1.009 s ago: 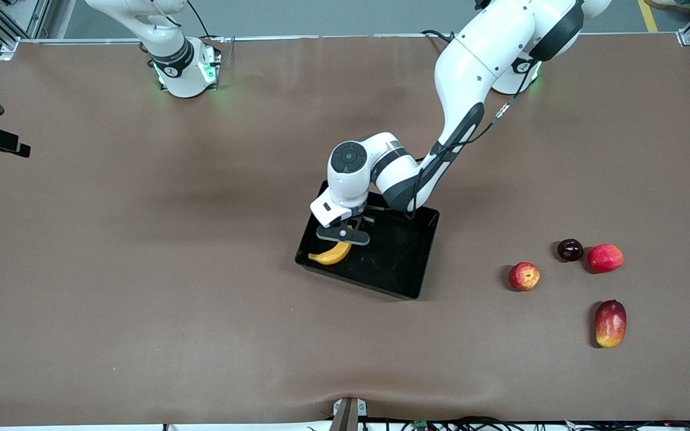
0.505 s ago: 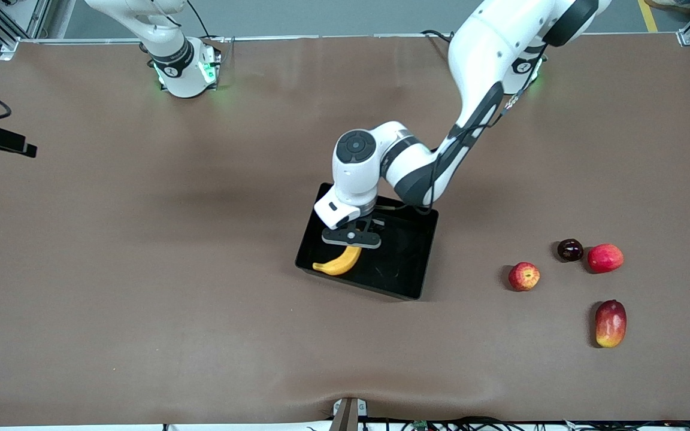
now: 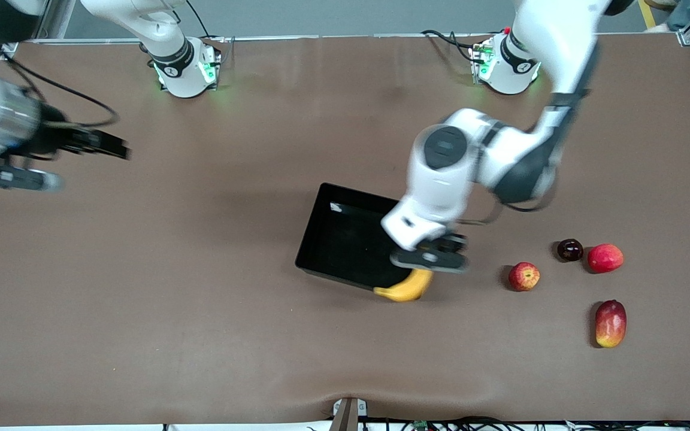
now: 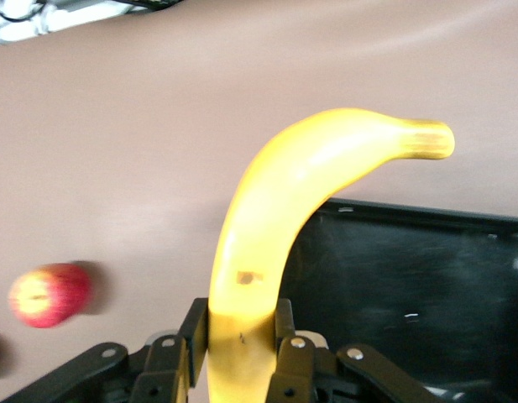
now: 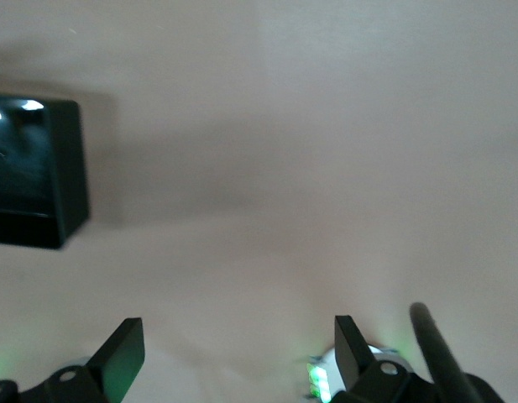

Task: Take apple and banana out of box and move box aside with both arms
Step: 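Carry the banana beside the apples while the right gripper reaches the tray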

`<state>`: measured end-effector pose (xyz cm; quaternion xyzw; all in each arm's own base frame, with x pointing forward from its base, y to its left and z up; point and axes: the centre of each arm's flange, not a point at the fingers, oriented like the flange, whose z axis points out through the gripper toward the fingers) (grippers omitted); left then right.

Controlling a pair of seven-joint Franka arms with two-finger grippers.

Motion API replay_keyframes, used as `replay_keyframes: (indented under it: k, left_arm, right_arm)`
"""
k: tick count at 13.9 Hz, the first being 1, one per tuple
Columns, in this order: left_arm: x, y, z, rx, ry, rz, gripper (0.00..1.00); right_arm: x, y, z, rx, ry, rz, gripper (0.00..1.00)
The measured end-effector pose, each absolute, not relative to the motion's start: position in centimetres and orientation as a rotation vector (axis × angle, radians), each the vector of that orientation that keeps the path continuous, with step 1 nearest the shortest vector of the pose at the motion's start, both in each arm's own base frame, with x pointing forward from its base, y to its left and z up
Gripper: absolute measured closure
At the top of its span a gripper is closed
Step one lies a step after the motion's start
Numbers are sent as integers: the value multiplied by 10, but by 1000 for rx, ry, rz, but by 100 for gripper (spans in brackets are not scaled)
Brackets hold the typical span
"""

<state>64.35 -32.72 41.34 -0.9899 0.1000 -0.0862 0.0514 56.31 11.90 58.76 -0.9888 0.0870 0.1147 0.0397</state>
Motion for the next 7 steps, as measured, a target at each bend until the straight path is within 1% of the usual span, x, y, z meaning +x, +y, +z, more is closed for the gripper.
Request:
replay_keyframes:
  k: [4, 7]
  left_arm:
    - [690, -197, 408, -2964, 461, -164, 65]
    - [711, -89, 381, -2937, 570, -72, 65]
  right_arm:
    - [579, 226, 511, -3057, 318, 325, 0]
    - [584, 297, 444, -3071, 392, 287, 0]
